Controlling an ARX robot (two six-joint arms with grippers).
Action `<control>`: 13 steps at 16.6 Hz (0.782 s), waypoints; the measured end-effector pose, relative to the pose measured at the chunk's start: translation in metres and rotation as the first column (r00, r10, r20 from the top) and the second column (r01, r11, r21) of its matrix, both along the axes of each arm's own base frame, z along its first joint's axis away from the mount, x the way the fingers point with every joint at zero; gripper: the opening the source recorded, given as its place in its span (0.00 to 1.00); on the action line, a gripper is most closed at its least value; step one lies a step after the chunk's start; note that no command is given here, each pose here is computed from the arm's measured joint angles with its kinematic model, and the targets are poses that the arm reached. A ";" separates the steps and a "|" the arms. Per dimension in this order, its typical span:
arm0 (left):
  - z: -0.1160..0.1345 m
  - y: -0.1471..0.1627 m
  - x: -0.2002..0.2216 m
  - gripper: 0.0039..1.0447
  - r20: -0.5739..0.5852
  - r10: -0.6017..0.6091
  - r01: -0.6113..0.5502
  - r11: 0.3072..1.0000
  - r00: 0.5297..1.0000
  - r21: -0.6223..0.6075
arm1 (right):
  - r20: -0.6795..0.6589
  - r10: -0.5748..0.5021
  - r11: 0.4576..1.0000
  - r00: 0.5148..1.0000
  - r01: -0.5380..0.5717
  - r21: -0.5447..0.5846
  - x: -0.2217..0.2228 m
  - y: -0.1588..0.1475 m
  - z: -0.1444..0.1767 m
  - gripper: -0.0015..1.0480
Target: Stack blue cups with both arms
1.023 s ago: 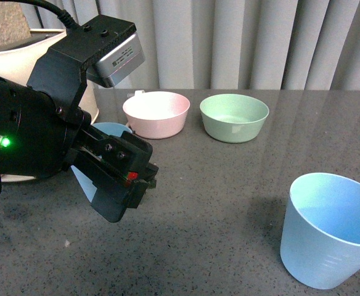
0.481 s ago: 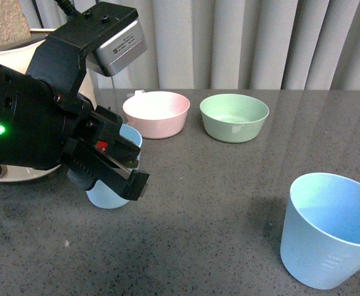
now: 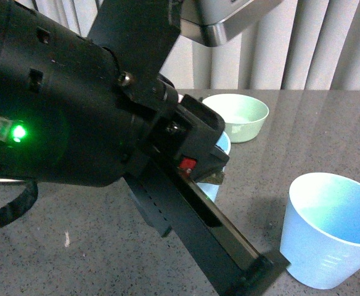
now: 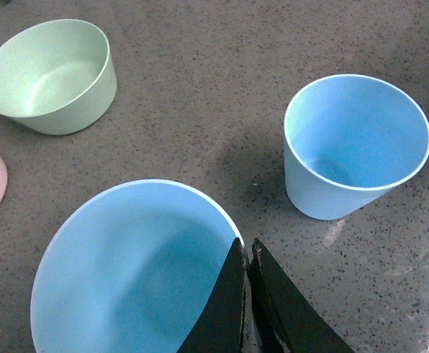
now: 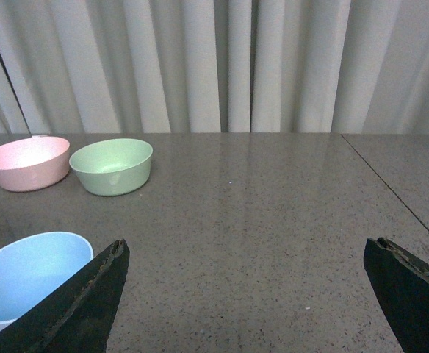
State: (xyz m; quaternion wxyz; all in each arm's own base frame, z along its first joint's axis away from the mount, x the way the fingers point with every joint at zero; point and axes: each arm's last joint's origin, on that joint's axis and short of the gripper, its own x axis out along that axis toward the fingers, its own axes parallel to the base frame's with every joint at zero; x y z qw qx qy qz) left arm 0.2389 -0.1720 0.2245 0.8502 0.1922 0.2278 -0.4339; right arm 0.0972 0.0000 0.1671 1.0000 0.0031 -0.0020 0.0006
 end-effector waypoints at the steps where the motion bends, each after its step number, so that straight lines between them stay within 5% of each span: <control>1: -0.005 -0.008 0.000 0.01 -0.013 -0.026 0.026 1.000 1.000 0.011 | 0.000 0.000 1.000 1.000 0.000 0.000 0.000 0.000 0.000 0.94; 11: -0.022 -0.024 0.002 0.02 -0.060 -0.086 0.088 0.996 0.994 0.021 | 0.000 0.000 1.000 1.000 0.000 0.000 0.000 0.000 0.000 0.94; 13: -0.021 -0.025 0.003 0.18 -0.054 -0.088 0.089 0.996 0.995 0.017 | 0.000 0.000 1.000 1.000 0.000 0.000 0.000 0.000 0.000 0.94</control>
